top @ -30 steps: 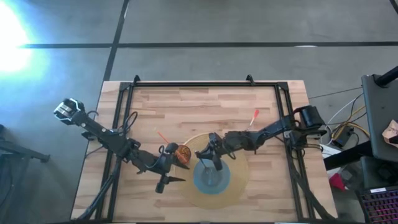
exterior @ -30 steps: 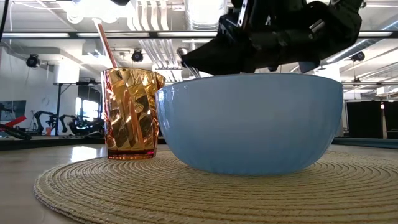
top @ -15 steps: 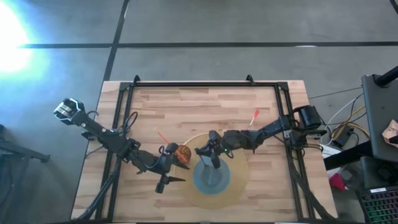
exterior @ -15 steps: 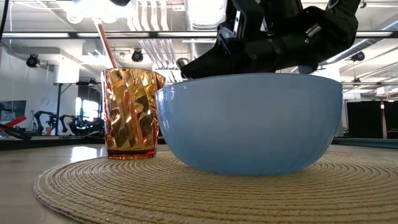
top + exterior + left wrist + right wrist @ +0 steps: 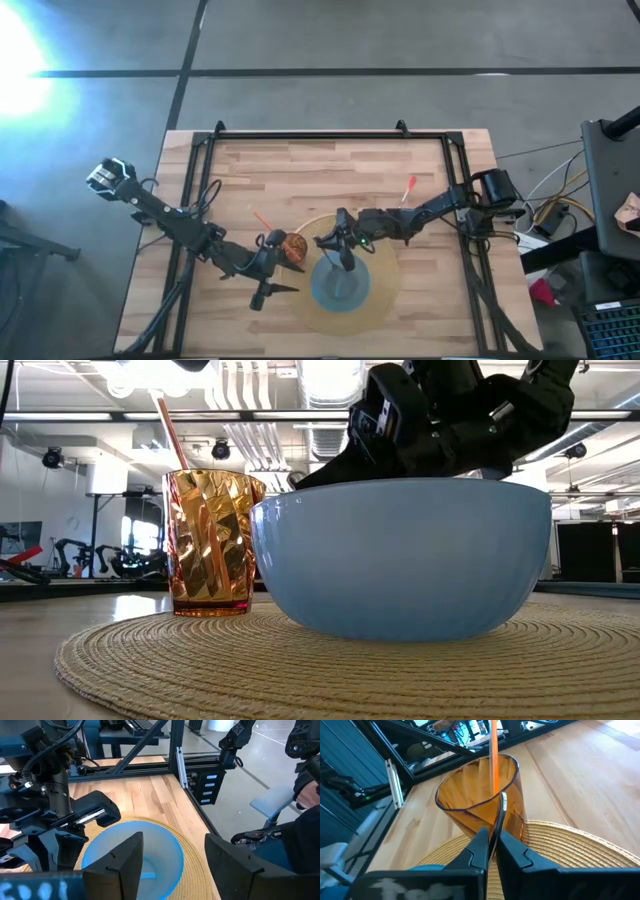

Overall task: Pick & Place Utensil
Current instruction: Put the fork into the bowl, then put the spoon into the bowl

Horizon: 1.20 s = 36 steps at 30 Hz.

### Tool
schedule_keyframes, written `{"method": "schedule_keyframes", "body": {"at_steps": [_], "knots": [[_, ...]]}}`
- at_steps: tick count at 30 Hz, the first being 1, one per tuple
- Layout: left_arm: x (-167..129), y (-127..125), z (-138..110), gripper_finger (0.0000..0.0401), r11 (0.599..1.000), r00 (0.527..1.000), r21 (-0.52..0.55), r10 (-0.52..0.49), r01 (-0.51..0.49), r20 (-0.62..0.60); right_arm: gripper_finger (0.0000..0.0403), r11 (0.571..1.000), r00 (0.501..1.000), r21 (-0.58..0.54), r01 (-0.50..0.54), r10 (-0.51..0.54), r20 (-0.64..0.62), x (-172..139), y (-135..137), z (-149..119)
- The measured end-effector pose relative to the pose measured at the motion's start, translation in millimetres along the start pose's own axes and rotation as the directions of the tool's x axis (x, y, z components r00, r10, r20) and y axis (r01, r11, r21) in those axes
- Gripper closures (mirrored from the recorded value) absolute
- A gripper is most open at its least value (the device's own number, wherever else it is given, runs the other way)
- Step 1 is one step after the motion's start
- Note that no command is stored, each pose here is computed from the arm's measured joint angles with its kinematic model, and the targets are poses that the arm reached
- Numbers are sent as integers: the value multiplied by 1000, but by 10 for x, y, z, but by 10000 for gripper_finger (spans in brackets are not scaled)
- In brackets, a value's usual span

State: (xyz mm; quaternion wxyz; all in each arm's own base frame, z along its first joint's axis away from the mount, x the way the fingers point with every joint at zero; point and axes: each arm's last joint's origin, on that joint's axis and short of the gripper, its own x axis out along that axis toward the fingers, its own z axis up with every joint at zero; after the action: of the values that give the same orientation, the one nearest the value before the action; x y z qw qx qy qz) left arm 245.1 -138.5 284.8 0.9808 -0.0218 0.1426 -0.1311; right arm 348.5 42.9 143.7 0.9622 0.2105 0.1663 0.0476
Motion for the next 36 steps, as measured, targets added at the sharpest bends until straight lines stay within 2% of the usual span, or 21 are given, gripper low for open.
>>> {"method": "schedule_keyframes", "body": {"at_steps": [14,36], "knots": [[0,0,0,197,1000,1000,-29,0,0,0,375,1000,998,2,20,-20,-52,-2,-21,-53],[0,0,0,197,997,1000,-77,0,0,0,279,999,996,3,36,-35,-78,-13,-31,-73]]}}
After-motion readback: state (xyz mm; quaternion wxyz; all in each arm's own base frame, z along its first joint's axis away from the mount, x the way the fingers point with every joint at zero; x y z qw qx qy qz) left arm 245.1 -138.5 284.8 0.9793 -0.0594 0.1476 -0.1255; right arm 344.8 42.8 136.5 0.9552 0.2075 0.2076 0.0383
